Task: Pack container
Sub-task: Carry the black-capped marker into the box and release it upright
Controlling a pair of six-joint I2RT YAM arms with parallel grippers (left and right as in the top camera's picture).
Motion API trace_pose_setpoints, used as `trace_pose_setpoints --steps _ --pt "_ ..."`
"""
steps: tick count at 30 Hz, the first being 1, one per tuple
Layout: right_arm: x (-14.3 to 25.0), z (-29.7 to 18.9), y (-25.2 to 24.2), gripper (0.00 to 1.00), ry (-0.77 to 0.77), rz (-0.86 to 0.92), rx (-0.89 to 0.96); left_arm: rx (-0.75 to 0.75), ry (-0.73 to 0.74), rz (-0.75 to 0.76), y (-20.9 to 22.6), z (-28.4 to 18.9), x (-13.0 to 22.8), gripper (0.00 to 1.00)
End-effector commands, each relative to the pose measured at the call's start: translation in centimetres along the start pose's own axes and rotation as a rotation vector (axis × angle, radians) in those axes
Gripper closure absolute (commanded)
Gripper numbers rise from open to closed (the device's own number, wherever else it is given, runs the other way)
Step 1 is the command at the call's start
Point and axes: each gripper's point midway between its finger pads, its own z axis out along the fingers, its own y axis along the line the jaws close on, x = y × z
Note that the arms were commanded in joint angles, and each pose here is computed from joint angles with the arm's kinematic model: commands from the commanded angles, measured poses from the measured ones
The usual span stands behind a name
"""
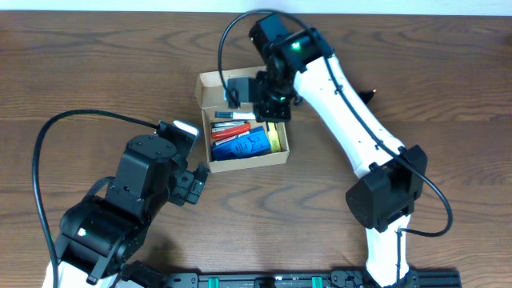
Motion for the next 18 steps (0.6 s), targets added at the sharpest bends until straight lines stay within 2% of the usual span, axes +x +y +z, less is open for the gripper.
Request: trace_pose_setpoints --steps 1,17,18 --pt "-0.3 2.2 0.4 0.99 -0.001 -0.097 -0.022 0.007 -0.008 0.016 -0.1 -0.3 -0.3 0.05" --pt "1.8 8.6 1.5 0.99 0.032 -0.154 -0.056 0.007 -0.008 0.016 -0.1 -0.3 -0.3 0.05" --pt "1.8 8.6 1.5 0.93 0.032 -0.154 -0.055 0.007 -0.008 0.016 -0.1 -0.3 -0.3 0.05"
